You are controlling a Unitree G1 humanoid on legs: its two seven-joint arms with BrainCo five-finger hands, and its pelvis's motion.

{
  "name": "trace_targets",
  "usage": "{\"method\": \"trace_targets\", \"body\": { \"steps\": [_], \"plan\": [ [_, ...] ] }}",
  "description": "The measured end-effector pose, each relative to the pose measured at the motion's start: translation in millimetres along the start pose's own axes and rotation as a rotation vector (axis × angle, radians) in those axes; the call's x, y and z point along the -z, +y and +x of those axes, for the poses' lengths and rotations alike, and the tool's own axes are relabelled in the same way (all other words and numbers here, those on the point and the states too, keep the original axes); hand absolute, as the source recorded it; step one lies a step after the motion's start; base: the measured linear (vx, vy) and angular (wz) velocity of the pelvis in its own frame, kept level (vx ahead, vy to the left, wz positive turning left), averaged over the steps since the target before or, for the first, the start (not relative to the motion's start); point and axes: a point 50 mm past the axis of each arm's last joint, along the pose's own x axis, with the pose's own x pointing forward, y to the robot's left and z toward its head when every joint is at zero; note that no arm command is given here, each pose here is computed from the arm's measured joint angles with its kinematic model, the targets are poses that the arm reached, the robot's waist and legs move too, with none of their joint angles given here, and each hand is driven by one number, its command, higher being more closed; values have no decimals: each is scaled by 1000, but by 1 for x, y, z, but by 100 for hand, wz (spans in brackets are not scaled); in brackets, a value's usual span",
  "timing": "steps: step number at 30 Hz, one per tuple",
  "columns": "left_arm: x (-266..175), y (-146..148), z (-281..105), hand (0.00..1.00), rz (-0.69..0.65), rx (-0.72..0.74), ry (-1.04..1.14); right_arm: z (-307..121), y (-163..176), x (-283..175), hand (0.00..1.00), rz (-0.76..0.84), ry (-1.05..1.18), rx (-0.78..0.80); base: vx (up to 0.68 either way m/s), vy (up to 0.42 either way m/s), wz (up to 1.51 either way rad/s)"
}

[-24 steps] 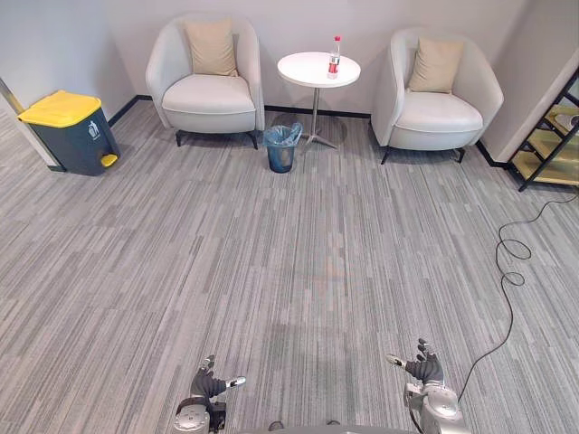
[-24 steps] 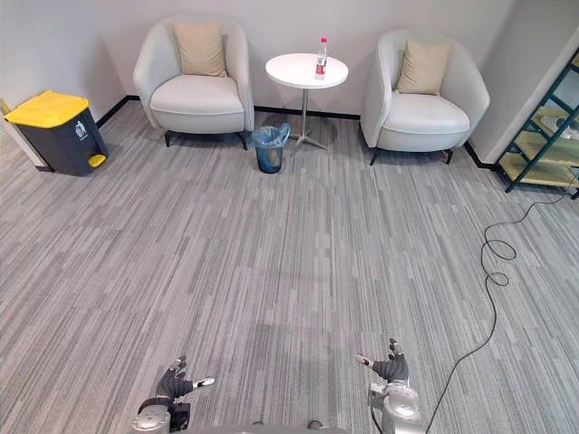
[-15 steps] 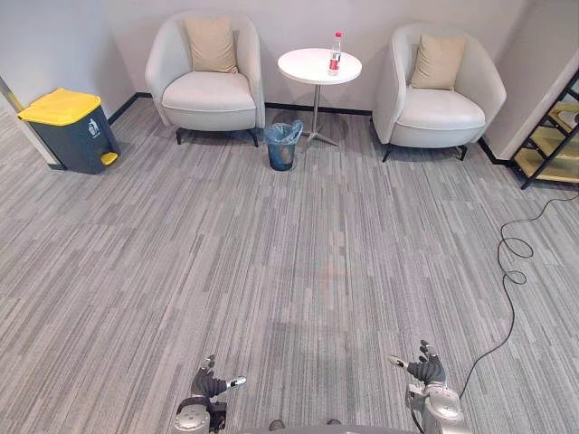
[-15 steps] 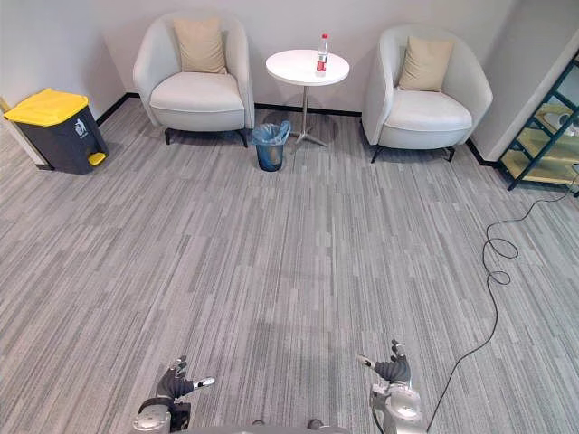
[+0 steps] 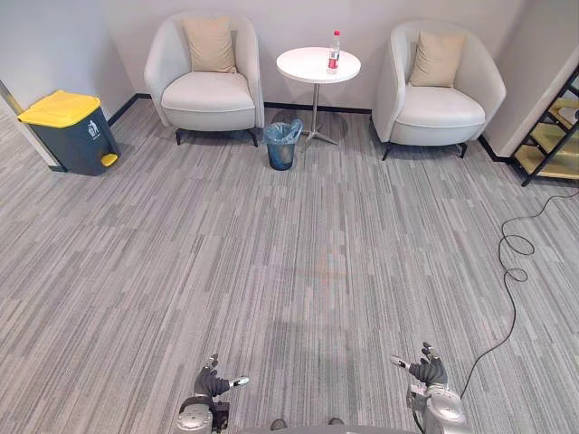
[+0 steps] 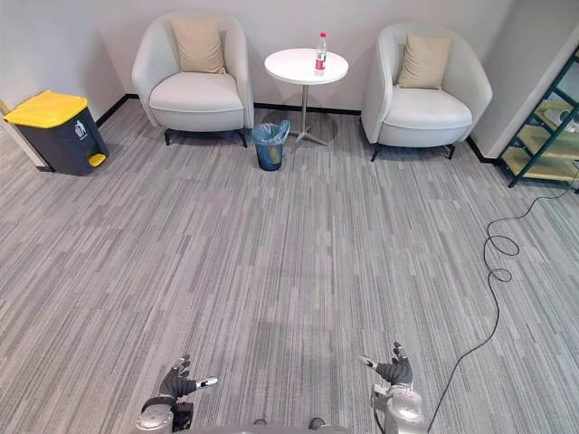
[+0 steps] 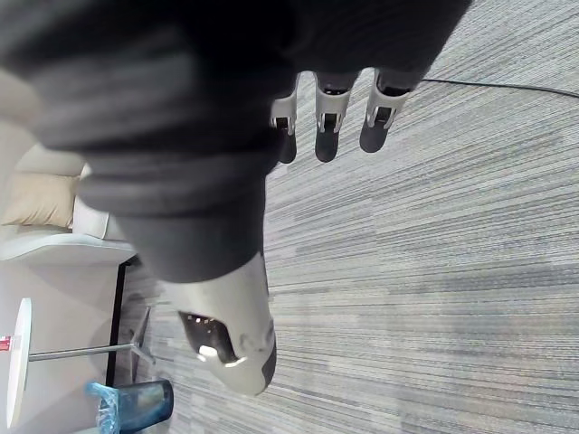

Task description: Gather rubbish on tea table into small bin, then transfer packed bag to large trash can.

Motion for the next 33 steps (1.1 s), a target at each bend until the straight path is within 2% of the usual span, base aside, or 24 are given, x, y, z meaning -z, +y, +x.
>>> {"method": "trace_targets", "body": {
  "steps": [14,24,33],
  "plan": [
    [-16,-8,0,0,-19,25,-70,-3,1,7,0,9,20,-2,8,-3,-10],
    [-22,-8,-1,0,-36,22,-99,3,7,-7,0,16,-17,-14,43,48,-21],
    [-32,-3,3,0,-20,15,-126,4,10,-10,0,-12,-20,-33,236,6,23]
  ]
}}
